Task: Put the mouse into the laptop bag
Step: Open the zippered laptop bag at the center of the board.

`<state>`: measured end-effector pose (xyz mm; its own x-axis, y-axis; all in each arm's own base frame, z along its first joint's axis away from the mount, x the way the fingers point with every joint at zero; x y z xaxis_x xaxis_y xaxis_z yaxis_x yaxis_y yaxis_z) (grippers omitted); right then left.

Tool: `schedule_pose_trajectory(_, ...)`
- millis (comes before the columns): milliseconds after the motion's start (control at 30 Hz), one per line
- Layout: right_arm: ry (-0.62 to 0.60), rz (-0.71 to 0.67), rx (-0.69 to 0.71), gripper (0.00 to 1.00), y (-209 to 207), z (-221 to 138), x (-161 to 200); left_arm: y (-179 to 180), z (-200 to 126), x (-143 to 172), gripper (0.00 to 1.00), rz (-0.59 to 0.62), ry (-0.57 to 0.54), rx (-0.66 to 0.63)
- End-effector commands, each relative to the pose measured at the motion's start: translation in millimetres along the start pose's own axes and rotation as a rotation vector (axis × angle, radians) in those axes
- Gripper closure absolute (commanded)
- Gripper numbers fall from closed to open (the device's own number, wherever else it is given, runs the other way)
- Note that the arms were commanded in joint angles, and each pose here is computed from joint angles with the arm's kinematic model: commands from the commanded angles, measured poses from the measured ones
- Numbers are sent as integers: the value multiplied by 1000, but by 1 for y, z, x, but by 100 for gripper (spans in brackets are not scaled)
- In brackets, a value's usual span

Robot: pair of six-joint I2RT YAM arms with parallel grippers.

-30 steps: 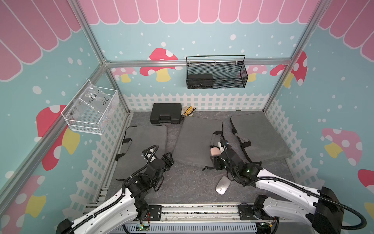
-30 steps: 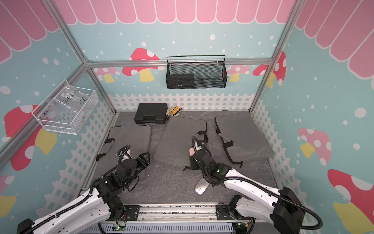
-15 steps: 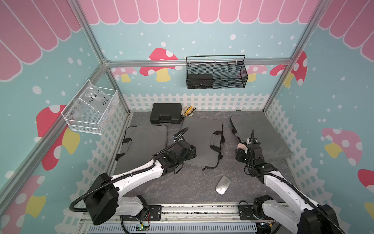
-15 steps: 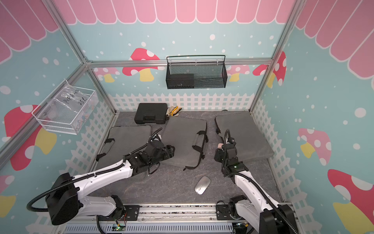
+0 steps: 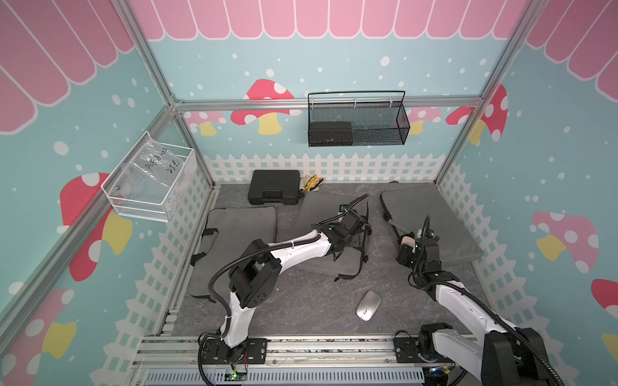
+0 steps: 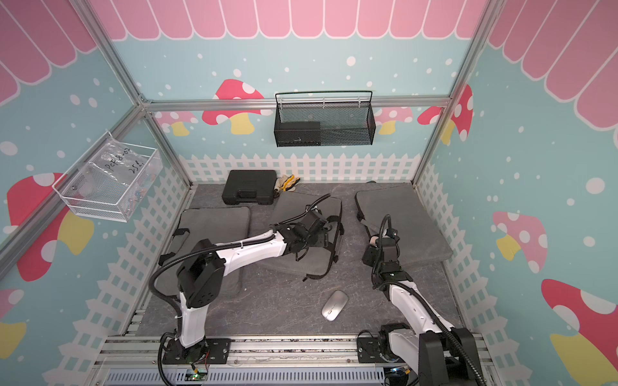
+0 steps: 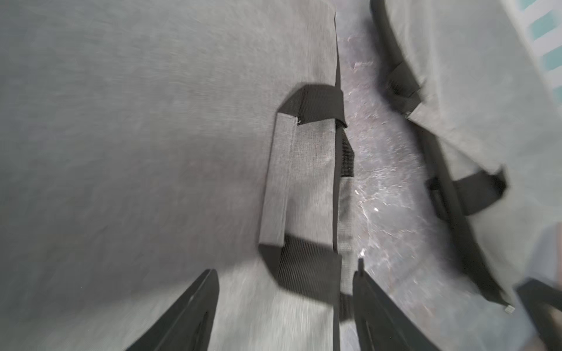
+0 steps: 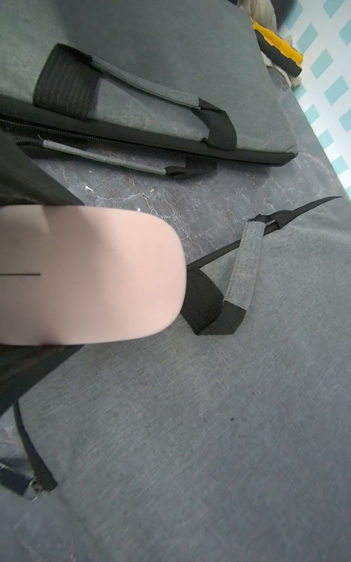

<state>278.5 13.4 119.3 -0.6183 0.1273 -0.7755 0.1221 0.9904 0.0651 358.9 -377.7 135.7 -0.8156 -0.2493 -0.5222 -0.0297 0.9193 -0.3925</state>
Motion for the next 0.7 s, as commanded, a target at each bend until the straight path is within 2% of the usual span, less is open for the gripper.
schedule_pose_trajectory(0,-9,-12,4,54,-1,10,-2,13,25,9,19,93,43,-152)
schedule_pose_trajectory(33,-17,-15,-1,54,0,11,-4,14,32,11,15,98,53,-179)
schedule_pose_trajectory(67,-25,-17,-4,54,1,12,-5,16,40,11,17,111,44,-218)
schedule_pose_trajectory(200,-49,-23,-20,53,3,12,-8,15,52,13,34,131,59,-250)
schedule_pose_trajectory(367,-53,-26,-36,54,5,11,-7,13,47,3,78,128,46,-238)
schedule_pose_trajectory(467,-51,-31,-49,54,6,11,-5,13,43,-9,96,105,63,-212)
schedule_pose_trajectory(500,-54,-31,-51,54,6,11,-6,12,41,-12,100,94,76,-197)
schedule_pose_trajectory(667,-58,-33,-58,54,7,11,-6,8,20,-38,100,78,65,-148)
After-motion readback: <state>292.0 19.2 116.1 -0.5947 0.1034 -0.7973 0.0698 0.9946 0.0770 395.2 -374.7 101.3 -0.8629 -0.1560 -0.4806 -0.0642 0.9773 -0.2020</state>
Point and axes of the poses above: each gripper's point midway between its finger pads, its own z axis out along the fingers, its own y axis along the line the jaws close on, x = y × z, the point moved 5 cm from there along -z, back along the fingers, and after that the axes turned 14 degrees about -z, right-handed, at the moved point
